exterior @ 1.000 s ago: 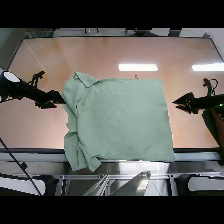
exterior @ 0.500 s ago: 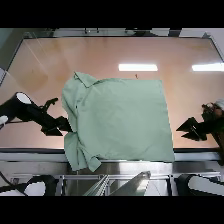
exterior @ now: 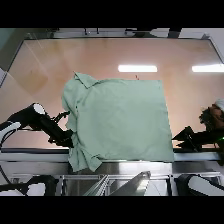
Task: Fold the shirts.
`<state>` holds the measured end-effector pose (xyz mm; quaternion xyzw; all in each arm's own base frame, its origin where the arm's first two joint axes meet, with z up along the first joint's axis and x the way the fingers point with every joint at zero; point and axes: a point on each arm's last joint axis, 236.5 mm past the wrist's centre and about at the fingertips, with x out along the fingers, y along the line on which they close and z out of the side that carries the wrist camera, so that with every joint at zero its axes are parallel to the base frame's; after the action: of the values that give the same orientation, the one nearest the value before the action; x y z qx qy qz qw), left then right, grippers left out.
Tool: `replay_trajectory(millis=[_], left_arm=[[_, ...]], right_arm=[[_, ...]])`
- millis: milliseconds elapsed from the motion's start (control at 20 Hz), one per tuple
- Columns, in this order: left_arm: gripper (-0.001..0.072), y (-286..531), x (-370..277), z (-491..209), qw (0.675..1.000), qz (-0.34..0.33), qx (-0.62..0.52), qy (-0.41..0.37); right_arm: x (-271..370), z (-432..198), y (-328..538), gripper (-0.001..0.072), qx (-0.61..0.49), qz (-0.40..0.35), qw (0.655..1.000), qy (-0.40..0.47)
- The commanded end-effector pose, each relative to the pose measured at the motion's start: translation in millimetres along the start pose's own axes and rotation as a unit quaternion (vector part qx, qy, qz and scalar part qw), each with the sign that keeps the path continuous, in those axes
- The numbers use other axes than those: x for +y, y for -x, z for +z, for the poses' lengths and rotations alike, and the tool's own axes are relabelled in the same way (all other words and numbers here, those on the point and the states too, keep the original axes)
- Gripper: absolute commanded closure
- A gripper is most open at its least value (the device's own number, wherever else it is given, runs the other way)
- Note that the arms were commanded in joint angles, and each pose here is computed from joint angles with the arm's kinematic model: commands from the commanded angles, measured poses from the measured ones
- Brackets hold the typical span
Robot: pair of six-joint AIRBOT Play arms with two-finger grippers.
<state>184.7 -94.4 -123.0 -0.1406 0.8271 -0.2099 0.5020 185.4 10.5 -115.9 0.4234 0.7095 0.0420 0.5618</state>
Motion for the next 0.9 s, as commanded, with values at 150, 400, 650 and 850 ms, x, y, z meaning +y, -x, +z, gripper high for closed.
replay_trajectory(millis=[150,400,650,850], left_arm=[[0.0686,28,-2,35,0.995,0.013,-0.093,-0.021],[0.0686,50,10,31,0.992,-0.002,-0.122,0.008],[0.068,93,-24,26,0.979,-0.082,-0.188,-0.014],[0.068,222,-149,-26,0.883,-0.27,-0.321,-0.212]], right_arm=[[-14,-29,-29,0.0196,0.054,-0.011,0.998,0.005],[18,-33,-49,0.0658,0.089,0.02,0.993,0.07],[125,0,13,0.0694,-0.014,0.139,0.972,0.19],[270,-38,163,0.0695,-0.149,0.292,0.87,0.369]])
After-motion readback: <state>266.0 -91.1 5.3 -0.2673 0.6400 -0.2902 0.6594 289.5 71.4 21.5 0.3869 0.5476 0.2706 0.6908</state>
